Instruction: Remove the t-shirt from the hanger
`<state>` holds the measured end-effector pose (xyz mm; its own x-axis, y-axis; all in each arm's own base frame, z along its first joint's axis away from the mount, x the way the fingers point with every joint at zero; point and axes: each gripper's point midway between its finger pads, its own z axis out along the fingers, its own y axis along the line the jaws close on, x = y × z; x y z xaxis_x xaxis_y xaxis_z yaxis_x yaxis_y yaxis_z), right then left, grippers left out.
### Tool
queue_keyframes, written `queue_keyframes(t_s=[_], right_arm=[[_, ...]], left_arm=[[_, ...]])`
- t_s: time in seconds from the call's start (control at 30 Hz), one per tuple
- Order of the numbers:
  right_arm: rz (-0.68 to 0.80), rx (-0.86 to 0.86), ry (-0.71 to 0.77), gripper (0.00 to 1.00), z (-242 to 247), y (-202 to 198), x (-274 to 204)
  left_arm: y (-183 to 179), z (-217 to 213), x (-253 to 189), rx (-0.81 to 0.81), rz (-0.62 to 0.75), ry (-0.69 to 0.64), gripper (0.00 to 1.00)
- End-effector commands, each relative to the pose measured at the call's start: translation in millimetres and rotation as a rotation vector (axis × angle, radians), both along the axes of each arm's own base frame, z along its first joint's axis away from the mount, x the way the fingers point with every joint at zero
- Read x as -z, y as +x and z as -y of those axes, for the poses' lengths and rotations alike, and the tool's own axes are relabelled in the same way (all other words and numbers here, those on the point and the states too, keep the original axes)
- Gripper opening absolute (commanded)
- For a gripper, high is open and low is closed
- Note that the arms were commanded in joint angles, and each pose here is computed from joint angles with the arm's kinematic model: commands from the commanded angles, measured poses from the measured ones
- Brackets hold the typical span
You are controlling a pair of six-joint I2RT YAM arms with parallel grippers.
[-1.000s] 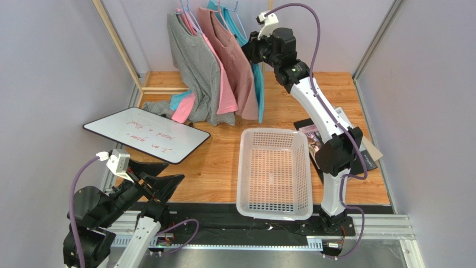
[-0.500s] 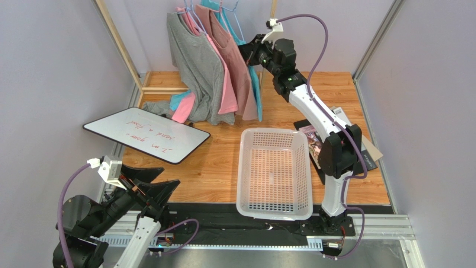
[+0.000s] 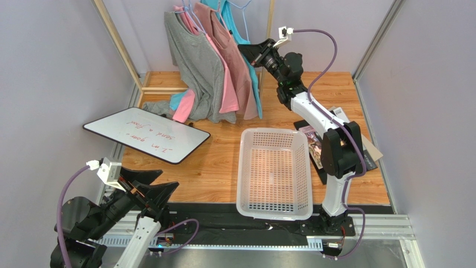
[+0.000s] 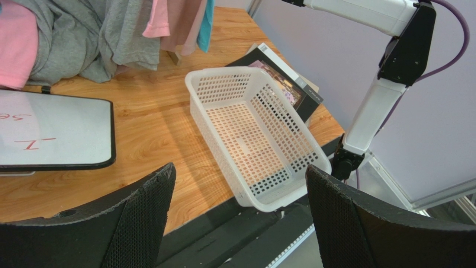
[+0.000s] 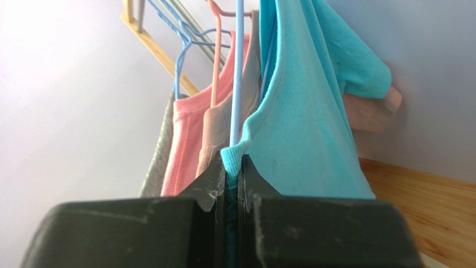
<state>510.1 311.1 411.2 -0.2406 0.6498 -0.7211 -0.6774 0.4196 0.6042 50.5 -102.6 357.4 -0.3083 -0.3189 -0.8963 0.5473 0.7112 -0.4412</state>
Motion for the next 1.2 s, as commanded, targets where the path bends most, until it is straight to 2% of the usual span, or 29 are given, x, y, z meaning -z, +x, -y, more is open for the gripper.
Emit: queue_keyframes(t_s=[0.0,0.57,1.17], right_arm=[[0.254,-0.021,0.212,0.0,23.2,-31.8,-87.2],[0.362,-0.054,0.23,0.0,30.4,-63.9,-86.8],[0.39,-0.061,0.191,0.0,26.0,-62.0,-105.5]], left_arm=[[-2.6,-3.0,-4.6,-0.01,0.02,0.01,0.9],[-4.1,-4.7,-1.7,-0.017,0.017,0.012,0.9],[-2.8,-3.0,-0.3,-0.01,0.01,0.012,0.9]])
